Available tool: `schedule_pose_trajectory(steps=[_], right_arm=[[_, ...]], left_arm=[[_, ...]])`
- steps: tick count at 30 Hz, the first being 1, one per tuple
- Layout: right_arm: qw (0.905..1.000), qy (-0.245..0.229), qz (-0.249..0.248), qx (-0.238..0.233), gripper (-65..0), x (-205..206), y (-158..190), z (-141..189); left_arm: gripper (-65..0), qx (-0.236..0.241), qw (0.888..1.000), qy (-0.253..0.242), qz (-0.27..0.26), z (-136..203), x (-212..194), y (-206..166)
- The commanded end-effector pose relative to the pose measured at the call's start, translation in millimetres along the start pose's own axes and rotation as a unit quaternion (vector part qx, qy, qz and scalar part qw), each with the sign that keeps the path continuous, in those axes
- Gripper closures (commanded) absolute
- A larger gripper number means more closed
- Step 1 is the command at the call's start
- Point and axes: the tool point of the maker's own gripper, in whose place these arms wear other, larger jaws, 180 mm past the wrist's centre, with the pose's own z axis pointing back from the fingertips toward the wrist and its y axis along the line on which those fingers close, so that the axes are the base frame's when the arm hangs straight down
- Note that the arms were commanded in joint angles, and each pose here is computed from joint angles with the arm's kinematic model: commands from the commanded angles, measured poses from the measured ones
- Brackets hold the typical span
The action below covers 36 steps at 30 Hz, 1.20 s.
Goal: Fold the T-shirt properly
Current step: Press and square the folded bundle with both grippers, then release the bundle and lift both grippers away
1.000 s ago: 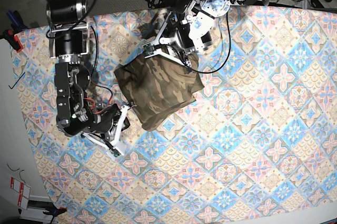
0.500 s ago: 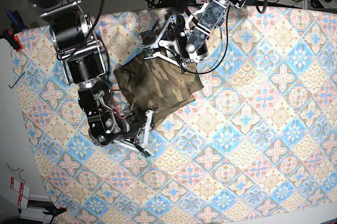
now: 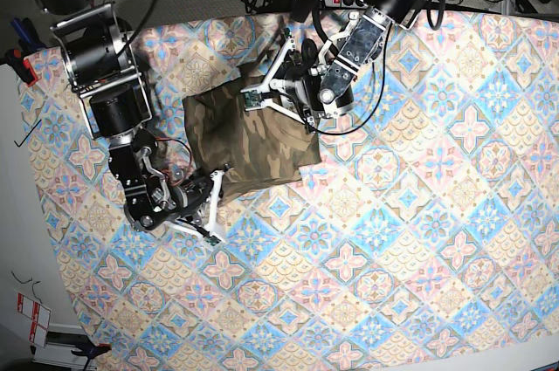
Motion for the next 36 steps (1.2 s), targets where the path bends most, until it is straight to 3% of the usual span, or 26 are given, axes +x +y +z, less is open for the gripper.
schedule_pose_trajectory(steps=[1,9,25,30,36], right_arm=[[0.9999,-0.007,0.000,-0.015,-3.7,4,-14,9],[0.9994,0.031,-0.005,-0.016,-3.7,-48,-12,4],[0.9961,0.045,0.072,0.023,-3.7,-79,75,21],[0.9953,0.041,0.068,0.054,-3.7,-84,107,13],[0.9879,0.046,0.110,0.099,-3.7,-81,156,2]], left_arm=[[0.0,0.050,0.996,0.078,0.003,6,-37,26],[0.0,0.084,0.991,0.075,0.071,23,-58,66],[0.0,0.134,0.988,0.030,0.072,50,-17,116],[0.0,0.138,0.988,0.012,0.070,53,-1,121],[0.0,0.149,0.987,-0.014,0.065,64,27,132]])
